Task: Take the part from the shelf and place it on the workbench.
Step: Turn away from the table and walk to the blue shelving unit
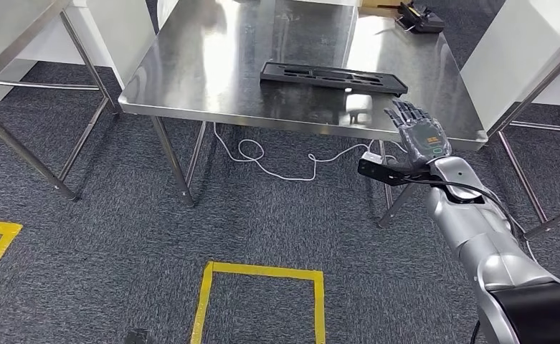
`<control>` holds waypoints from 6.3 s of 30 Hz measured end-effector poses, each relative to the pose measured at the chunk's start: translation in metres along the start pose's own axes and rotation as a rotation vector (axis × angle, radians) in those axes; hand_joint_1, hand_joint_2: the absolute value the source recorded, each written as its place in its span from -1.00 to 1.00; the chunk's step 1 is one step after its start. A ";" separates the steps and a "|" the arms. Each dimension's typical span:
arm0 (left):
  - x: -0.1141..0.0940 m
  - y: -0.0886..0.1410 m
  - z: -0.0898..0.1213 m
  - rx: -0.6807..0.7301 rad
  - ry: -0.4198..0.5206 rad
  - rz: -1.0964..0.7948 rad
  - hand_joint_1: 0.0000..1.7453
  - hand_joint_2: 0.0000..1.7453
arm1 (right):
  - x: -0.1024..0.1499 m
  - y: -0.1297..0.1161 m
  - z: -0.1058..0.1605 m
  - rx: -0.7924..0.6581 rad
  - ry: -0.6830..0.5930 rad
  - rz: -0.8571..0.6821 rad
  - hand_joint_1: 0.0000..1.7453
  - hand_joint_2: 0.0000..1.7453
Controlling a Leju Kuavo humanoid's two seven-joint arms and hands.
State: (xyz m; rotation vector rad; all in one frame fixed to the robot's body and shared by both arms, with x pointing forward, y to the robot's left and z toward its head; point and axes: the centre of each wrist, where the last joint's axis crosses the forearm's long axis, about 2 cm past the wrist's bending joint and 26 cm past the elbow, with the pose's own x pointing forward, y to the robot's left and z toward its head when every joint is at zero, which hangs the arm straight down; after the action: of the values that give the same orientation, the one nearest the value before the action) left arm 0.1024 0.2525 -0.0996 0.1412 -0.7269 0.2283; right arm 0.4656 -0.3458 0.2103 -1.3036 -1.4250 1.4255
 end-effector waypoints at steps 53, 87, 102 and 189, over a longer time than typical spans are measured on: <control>0.007 -0.007 -0.003 -0.019 -0.013 -0.013 -1.00 -1.00 | -0.007 0.012 0.011 0.012 0.033 0.002 -1.00 1.00; 0.015 -0.011 -0.006 -0.036 -0.014 -0.024 -1.00 -1.00 | -0.024 0.026 0.027 0.048 0.056 0.023 -1.00 1.00; 0.013 -0.013 -0.005 -0.042 -0.012 -0.026 -1.00 -1.00 | -0.023 0.040 0.039 0.089 0.072 0.028 -1.00 1.00; -0.014 -0.006 0.010 -0.026 0.061 -0.124 -1.00 -1.00 | 0.063 0.235 0.344 0.701 0.886 -0.961 -1.00 1.00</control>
State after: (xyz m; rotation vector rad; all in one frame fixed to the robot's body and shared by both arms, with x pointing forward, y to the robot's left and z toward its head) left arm 0.0869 0.2425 -0.1018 0.1532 -0.6581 0.1048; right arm 0.1586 -0.3995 -0.0725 -0.4952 -0.6360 0.4607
